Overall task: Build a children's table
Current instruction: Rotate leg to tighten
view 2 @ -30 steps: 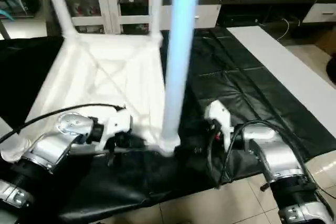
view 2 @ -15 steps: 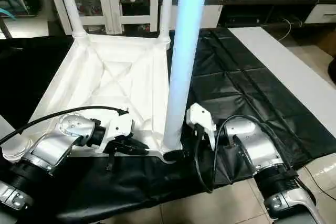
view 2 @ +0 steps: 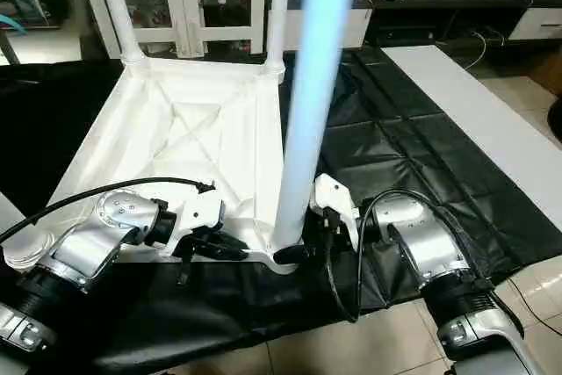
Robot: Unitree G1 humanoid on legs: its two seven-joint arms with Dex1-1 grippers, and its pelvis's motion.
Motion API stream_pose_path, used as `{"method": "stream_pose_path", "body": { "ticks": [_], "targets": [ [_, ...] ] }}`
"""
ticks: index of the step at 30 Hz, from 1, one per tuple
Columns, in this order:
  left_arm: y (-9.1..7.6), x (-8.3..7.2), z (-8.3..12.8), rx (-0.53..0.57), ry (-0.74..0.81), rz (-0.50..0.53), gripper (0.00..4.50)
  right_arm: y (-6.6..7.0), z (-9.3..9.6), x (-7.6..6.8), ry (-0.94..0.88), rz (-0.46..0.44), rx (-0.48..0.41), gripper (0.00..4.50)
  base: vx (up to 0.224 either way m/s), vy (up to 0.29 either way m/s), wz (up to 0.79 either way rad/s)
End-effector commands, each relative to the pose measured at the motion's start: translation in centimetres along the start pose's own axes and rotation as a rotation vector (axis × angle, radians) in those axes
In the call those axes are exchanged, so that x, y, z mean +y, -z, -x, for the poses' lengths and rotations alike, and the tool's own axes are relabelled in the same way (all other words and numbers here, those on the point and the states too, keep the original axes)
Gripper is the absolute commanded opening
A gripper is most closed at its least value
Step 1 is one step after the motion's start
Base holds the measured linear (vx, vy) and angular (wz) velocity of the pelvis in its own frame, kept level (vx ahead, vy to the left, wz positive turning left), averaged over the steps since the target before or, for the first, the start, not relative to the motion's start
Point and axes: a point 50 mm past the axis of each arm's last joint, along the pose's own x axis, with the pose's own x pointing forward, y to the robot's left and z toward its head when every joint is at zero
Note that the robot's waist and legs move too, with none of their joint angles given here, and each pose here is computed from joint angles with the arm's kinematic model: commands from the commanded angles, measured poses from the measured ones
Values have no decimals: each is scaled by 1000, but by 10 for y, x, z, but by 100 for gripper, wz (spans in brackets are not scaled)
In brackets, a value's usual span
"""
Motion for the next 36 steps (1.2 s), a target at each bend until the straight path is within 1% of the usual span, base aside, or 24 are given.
{"method": "stream_pose_path", "body": {
  "ticks": [1,2,6,9,10,12,13,14,15,16,17,18,20,21,22,24,25,27,29,31,32,33,35,36],
  "targets": [
    [10,-10,-10,66,73,19,0,-1,-1,0,-34,10,11,243,0,0,0],
    [11,-10,-10,67,72,19,0,-1,-1,0,-35,9,11,231,0,0,0],
    [11,-11,-10,71,74,22,0,0,-2,0,-35,6,9,216,0,0,0],
    [12,-11,-10,67,60,31,0,1,-4,-7,53,-26,-15,211,0,0,0],
    [11,-9,-10,55,32,35,0,2,-5,-14,146,-54,-34,211,0,0,0],
    [7,-1,-14,9,-58,60,0,5,-8,-25,337,-111,-65,210,0,0,0],
    [4,4,-17,-17,-117,79,0,7,-10,-31,437,-167,-91,209,0,0,0],
    [2,9,-20,-31,-166,96,0,8,-13,-34,490,-217,-115,209,-56,1,-6],
    [2,9,-20,-32,-169,97,0,8,-13,-34,493,-219,-116,209,-58,11,-9],
    [-1,14,-25,-34,-228,122,0,10,-19,-36,562,-261,-130,209,-58,11,-9],
    [-2,17,-27,-34,-260,136,0,12,-22,-37,601,-280,-131,209,-56,18,-13],
    [-6,24,-33,-27,-339,169,0,15,-30,-40,690,-293,-115,209,0,0,0],
    [-8,28,-36,-22,-385,189,0,16,-34,-41,738,-286,-101,209,0,0,0],
    [-10,38,-39,-7,-497,231,0,17,-38,-46,853,-310,-101,208,0,0,0],
    [-12,45,-40,3,-578,253,0,17,-41,-49,928,-333,-106,207,0,0,0],
    [-19,57,-44,6,-729,272,0,14,-50,-54,1063,-383,-115,205,0,0,0],
    [-26,65,-45,-7,-825,248,0,6,-60,-56,1104,-357,-113,204,0,0,0],
    [-30,69,-46,-11,-858,218,0,-1,-68,-57,1114,-320,-109,204,0,0,0],
    [-32,69,-48,-11,-860,200,0,-7,-74,-58,1110,-311,-125,202,0,0,0],
    [-31,68,-50,-1,-850,197,0,-12,-77,-59,1092,-289,-147,200,0,0,0],
    [-29,68,-50,8,-842,196,0,-14,-77,-59,1065,-288,-167,200,0,0,0],
    [-29,68,-50,8,-842,196,0,-14,-77,-59,1065,-288,-167,200,0,0,0],
    [-23,67,-49,23,-835,183,0,-17,-77,-54,915,-301,-261,200,0,0,0],
    [-22,67,-49,24,-836,183,0,-18,-76,-53,900,-305,-276,200,0,0,0]
  ]
}}
